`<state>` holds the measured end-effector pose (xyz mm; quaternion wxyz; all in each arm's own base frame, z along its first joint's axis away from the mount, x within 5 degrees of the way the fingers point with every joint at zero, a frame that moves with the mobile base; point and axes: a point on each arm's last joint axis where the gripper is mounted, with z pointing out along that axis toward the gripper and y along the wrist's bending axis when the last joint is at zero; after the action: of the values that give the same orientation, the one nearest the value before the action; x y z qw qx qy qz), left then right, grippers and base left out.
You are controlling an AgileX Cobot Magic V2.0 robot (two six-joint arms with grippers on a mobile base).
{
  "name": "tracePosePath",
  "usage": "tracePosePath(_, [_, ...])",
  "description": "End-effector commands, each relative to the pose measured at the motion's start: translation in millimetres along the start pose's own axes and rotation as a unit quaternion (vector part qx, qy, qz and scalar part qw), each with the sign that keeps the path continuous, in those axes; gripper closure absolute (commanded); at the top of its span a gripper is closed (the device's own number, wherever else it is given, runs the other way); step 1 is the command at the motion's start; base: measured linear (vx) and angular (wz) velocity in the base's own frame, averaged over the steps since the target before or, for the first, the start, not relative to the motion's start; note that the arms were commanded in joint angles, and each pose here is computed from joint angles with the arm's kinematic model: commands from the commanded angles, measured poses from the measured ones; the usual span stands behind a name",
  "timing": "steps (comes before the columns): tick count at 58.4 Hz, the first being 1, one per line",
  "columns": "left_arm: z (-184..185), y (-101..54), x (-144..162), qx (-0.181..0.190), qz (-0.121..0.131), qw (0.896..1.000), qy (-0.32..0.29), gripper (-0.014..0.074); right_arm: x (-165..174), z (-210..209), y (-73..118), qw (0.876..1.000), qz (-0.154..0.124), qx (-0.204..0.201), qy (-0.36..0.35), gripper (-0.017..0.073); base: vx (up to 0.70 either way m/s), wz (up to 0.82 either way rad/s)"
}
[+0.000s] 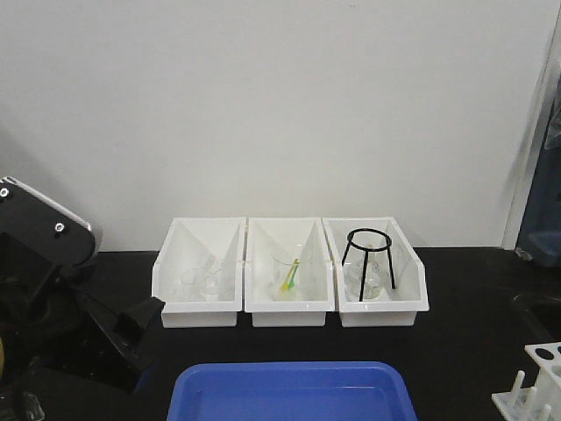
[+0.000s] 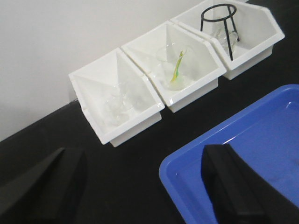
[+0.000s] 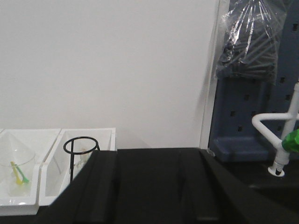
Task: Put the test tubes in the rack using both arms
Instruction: 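Lower the test tube into the rack hole and open the right gripper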
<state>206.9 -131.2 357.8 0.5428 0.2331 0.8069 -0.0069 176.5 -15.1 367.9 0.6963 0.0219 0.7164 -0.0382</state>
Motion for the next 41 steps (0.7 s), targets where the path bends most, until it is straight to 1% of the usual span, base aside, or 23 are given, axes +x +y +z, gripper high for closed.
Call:
tracePosePath(1, [-11.2, 3.3, -11.8, 0.002, -0.011, 1.0, -0.025, 0.0003, -24.9, -12.1, 3.3, 1.0, -0.008, -0.008, -0.026, 0.0288, 0.0, 0.0])
tracePosePath(5, [-11.1, 2.2, -9.5, 0.008, -0.023, 1.0, -0.012, 0.002, -27.3, -19.1, 9.6, 0.999, -0.009, -0.027, -0.026, 0.0354, 0.0, 0.0])
tracePosePath(8, [-11.1, 0.7, -8.2, 0.016, -0.024, 1.0, -0.005, 0.0055, -27.7, -23.9, 15.6, 0.999, -0.009, -0.047, -0.023, 0.0412, 0.0, 0.0])
tracePosePath(13, [-11.3, -2.3, -6.4, 0.032, -0.023, 0.999, 0.005, 0.017, -26.3, -28.3, 24.9, 0.997, -0.01, -0.078, -0.012, 0.0499, 0.0, 0.0])
tracePosePath(18, [-11.5, -5.2, -4.8, 0.048, -0.022, 0.999, 0.014, 0.0365, -23.6, -30.2, 34.6, 0.994, -0.012, -0.109, 0.002, 0.0573, 0.0, 0.0])
tracePosePath(23, [-11.8, -7.4, -4.0, 0.06, -0.019, 0.998, 0.019, 0.0616, -22.5, -32.7, 43.7, 0.99, -0.015, -0.139, 0.008, 0.0572, 0.0, 0.0])
tracePosePath(28, [-11.9, -8.0, -4.9, 0.064, -0.02, 0.998, 0.014, 0.0617, -24.0, -35.1, 51.0, 0.986, -0.014, -0.165, 0.0, 0.057, 0.0, 0.0])
tracePosePath(32, [-12.2, -8.4, -6.2, 0.066, -0.022, 0.998, 0.007, 0.0617, -24.8, -36.3, 54.2, 0.984, -0.011, -0.176, -0.004, 0.0569, 0.0, 0.0])
tracePosePath(41, [-11.8, -8.2, -5.4, 0.065, -0.021, 0.998, 0.011, 0.0615, -24.3, -36.7, 55.1, 0.984, -0.011, -0.179, -0.001, 0.057, 0.0, 0.0])
